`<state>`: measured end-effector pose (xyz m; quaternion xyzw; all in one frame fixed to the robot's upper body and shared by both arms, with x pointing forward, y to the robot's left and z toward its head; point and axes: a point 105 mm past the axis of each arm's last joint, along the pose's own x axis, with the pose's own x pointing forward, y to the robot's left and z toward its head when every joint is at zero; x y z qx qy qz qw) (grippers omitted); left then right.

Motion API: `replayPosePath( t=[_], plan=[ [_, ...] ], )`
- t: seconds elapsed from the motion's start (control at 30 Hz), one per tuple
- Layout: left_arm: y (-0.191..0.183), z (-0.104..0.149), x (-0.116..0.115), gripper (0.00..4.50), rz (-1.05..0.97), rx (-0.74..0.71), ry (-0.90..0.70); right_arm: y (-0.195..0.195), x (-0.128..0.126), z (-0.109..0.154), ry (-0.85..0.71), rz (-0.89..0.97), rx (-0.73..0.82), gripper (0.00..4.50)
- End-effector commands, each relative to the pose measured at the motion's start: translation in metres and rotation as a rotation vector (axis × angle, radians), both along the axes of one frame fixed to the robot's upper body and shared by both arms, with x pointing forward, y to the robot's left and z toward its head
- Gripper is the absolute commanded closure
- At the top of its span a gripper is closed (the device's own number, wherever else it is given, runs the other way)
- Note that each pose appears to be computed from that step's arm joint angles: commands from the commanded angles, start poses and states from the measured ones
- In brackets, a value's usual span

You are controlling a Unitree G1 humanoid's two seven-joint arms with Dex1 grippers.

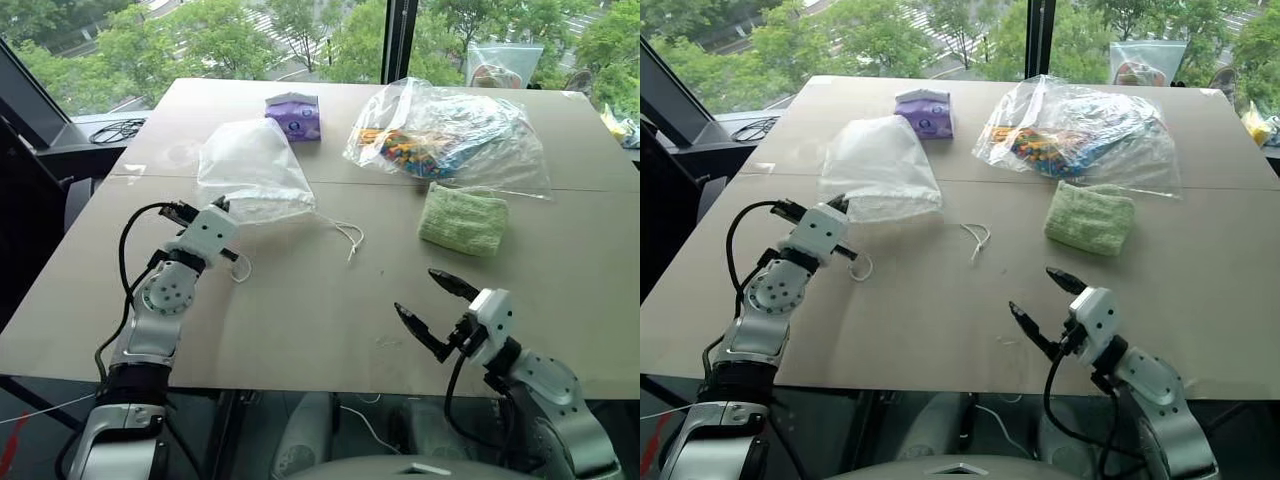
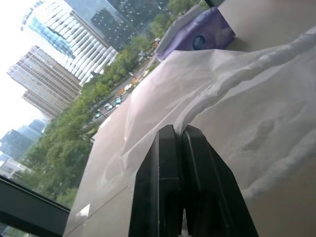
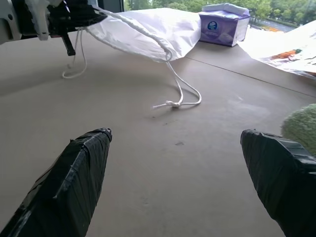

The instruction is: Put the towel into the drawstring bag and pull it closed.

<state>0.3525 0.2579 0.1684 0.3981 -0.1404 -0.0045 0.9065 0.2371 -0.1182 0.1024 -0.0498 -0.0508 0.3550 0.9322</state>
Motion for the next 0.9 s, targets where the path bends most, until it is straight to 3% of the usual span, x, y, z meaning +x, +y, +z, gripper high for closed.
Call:
replayPosePath(
  t=[0.03,0.17,0.4,0.53,0.67,0.83,0.9],
  plan=[
    [0.002,0.035,-0.010,4.47,0.055,-0.013,-0.166,-0.016,0.013,0.015,-0.078,-0.088,-0.006,0.00],
    [-0.010,0.035,-0.010,4.47,0.045,-0.054,-0.164,-0.035,0.034,0.020,-0.152,-0.207,-0.126,0.00],
    [-0.036,0.022,-0.004,4.47,0.004,-0.151,-0.097,-0.029,0.070,0.008,-0.257,-0.185,-0.514,0.00],
    [-0.041,0.017,-0.004,4.47,0.004,-0.172,-0.078,-0.025,0.091,0.001,-0.269,-0.166,-0.633,0.00],
    [-0.039,0.013,-0.005,4.47,0.016,-0.179,-0.069,-0.046,0.130,-0.007,-0.231,-0.212,-0.798,0.00],
    [-0.031,0.011,-0.009,4.47,0.038,-0.177,-0.066,-0.065,0.163,0.000,-0.219,-0.312,-0.836,0.00],
    [-0.027,0.010,-0.011,4.47,0.053,-0.178,-0.067,-0.074,0.172,-0.009,-0.138,-0.352,-0.838,0.00]
  ],
)
